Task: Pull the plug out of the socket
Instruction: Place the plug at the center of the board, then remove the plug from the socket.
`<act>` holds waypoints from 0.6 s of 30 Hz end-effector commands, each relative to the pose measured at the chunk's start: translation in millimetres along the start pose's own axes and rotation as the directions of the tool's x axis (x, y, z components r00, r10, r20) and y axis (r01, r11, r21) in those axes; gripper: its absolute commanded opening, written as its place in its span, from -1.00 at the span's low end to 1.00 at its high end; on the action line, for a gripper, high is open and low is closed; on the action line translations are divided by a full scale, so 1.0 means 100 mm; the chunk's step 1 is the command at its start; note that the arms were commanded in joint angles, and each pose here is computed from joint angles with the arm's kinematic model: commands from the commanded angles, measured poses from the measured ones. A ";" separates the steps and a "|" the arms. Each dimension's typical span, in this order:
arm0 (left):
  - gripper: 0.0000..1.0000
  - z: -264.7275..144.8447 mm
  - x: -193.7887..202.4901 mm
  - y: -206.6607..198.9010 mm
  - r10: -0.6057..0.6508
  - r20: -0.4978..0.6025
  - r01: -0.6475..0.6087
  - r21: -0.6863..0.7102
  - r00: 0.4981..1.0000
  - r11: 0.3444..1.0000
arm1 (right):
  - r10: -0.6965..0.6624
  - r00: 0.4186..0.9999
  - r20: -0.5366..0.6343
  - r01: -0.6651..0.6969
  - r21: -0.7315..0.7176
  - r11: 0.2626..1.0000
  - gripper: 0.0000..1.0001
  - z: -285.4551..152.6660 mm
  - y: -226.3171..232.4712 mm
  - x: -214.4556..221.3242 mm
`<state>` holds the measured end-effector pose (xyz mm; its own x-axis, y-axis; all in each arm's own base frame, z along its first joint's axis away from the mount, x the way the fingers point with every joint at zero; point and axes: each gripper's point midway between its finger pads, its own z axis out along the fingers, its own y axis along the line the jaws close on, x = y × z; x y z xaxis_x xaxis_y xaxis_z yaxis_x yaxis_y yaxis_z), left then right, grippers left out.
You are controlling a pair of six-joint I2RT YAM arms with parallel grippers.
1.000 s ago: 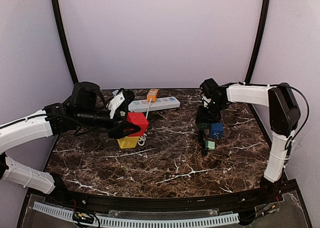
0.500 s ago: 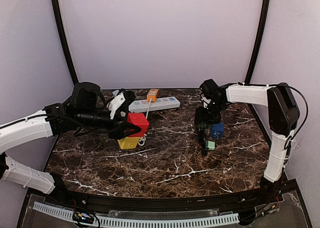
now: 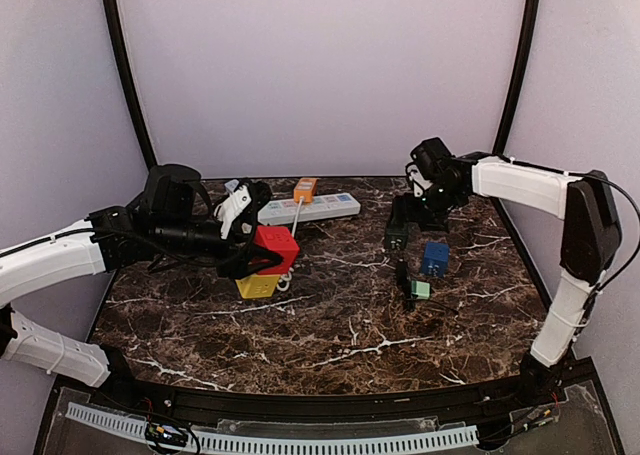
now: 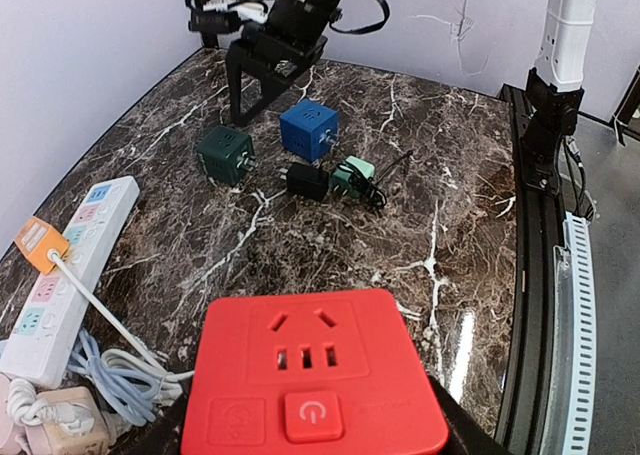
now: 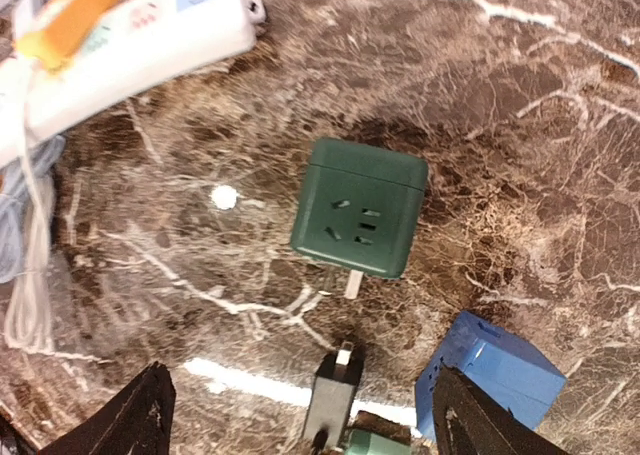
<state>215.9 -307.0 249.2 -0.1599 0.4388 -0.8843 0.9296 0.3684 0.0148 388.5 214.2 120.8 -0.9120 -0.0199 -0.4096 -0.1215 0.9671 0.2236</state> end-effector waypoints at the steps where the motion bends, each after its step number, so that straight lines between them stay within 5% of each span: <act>1: -0.99 -0.04 -0.16 -0.09 0.028 0.073 -0.031 0.036 0.997 0.999 | 0.002 0.994 0.110 0.019 -0.189 0.982 0.69 -0.63 0.37 -0.13; 11: -0.99 0.20 -0.24 -0.37 0.090 0.060 -0.097 0.124 0.994 0.988 | -0.004 0.984 0.176 0.095 -0.510 0.855 0.85 -1.54 1.26 0.40; 18: -0.99 0.46 -0.43 -0.48 0.113 0.040 -0.118 0.149 0.993 0.982 | -0.053 0.986 0.157 0.137 -0.590 0.795 0.89 -1.70 1.85 0.87</act>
<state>188.6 -359.1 226.1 -0.1123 0.5117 -0.8518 0.9774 0.2112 -0.0020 239.7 323.2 270.9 -0.8246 -0.0519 -0.5633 -0.4485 0.6668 0.5951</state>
